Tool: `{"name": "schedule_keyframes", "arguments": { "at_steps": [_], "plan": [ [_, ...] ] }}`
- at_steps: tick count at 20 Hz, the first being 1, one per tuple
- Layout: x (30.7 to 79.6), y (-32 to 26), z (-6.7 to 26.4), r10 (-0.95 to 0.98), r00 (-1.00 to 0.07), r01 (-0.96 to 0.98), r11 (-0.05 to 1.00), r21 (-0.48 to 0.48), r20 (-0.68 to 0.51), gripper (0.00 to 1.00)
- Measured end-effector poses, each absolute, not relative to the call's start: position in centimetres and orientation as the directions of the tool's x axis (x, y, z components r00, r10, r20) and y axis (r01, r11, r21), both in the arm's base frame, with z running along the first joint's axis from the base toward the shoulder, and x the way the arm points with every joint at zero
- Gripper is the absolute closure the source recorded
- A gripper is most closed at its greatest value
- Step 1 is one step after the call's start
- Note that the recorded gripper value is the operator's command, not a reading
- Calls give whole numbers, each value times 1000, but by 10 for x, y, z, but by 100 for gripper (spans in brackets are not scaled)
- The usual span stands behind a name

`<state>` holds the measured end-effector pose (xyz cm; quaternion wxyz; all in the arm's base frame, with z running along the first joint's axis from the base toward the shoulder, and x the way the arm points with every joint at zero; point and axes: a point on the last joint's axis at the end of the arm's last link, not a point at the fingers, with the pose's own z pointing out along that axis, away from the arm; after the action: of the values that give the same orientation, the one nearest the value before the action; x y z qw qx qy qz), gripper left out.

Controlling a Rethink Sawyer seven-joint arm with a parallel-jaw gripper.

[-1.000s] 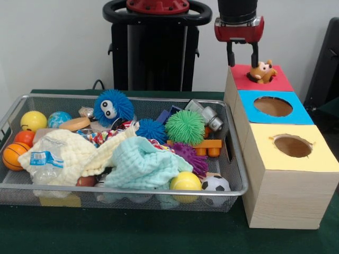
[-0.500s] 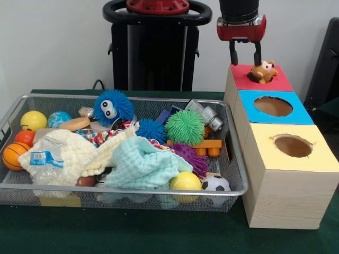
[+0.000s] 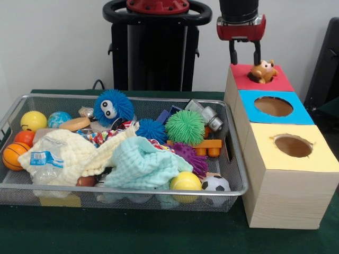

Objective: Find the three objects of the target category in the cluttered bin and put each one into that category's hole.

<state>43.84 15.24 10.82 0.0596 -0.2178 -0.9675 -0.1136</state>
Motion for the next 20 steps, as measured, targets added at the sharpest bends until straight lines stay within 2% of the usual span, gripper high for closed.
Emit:
{"name": "schedule_keyframes", "arguments": {
  "at_steps": [5,12,20],
  "plan": [
    [429,153,106,395,-908,412,902,127,136,0],
    [412,147,110,258,-959,258,966,-13,122,0],
    [424,114,121,227,-966,218,972,-88,119,0]
  ]
}}
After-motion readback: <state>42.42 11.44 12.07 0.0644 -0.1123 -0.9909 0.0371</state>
